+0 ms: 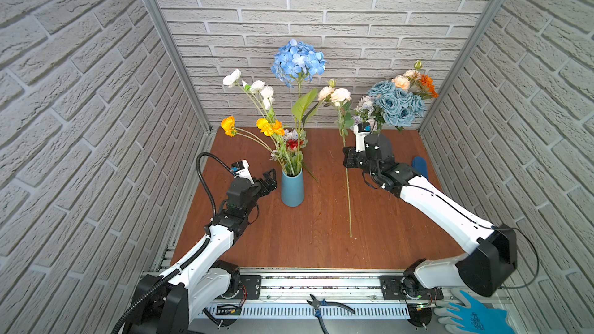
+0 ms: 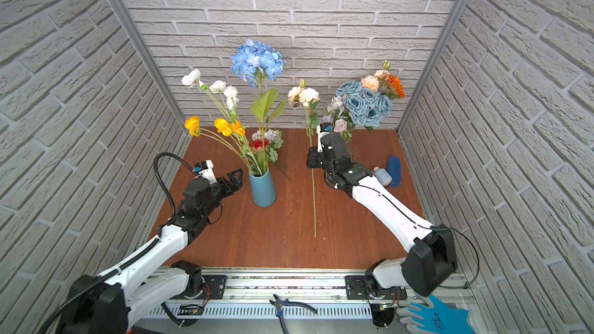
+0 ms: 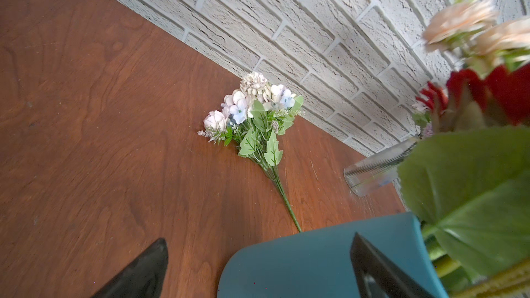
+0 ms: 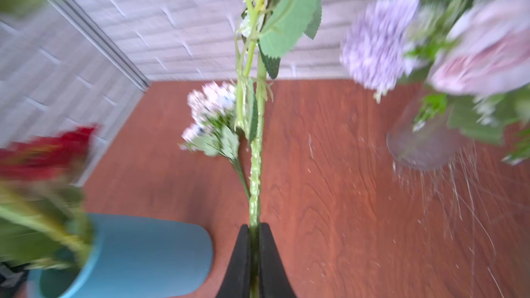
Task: Arrange flowers in a vase
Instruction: Pick up the flower from the top-center of the table, then place the flower in the vase.
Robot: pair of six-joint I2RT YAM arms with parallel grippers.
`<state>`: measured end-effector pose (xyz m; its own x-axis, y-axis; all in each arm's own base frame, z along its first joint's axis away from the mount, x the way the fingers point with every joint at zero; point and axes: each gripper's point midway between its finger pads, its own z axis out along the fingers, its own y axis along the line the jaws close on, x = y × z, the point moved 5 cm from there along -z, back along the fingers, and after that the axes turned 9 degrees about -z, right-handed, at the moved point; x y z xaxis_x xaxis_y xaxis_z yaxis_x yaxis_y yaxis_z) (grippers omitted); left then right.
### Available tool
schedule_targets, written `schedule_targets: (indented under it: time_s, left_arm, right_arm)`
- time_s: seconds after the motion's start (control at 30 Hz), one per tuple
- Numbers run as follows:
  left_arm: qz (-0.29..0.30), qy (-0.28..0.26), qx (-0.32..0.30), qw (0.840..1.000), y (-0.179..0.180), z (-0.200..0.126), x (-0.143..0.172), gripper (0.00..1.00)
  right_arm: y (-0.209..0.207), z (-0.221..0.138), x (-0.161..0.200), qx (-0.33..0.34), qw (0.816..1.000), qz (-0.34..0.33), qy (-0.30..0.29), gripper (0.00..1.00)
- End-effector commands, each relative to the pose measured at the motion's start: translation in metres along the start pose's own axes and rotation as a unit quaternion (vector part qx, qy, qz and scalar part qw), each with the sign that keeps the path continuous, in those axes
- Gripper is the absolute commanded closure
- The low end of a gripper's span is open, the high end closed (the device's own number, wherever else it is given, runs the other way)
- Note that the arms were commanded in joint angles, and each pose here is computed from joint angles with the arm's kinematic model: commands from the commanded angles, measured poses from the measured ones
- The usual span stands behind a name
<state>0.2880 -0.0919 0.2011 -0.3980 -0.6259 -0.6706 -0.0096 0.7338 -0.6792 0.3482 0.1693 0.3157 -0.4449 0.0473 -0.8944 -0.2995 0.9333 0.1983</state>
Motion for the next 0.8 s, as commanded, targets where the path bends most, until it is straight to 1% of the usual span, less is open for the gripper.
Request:
schedule_targets:
  time_s: [0.0, 0.07, 0.2, 0.37, 0.57, 0.77]
  left_arm:
    - [-0.004, -0.028, 0.03, 0.999, -0.016, -0.004, -0.013, 0.02]
    - [-0.004, -0.028, 0.032, 0.999, -0.016, -0.005, -0.013, 0.02]
    - [-0.004, -0.026, 0.034, 0.999, -0.017, -0.008, -0.011, 0.02]
    - [0.006, -0.024, 0.035, 0.999, -0.017, -0.015, -0.012, 0.02]
    - [-0.003, -0.031, 0.026, 0.999, -0.005, -0.025, -0.014, 0.02]
    - [-0.021, -0.023, 0.033, 0.999, 0.004, -0.026, -0.016, 0.02]
  right_arm:
    - [0.02, -0.027, -0.033, -0.076, 0.992, 0.019, -0.096, 0.94]
    - [0.027, -0.044, -0.05, -0.107, 0.982, 0.027, -0.15, 0.94]
    - [0.046, -0.07, -0.081, -0.15, 0.963, 0.014, -0.223, 0.94]
    - [0.087, -0.089, -0.111, -0.19, 0.937, -0.044, -0.29, 0.94]
    - [0.123, -0.108, -0.126, -0.228, 0.9, -0.082, -0.363, 0.94]
    - [0.141, -0.127, -0.135, -0.239, 0.869, -0.096, -0.421, 0.94]
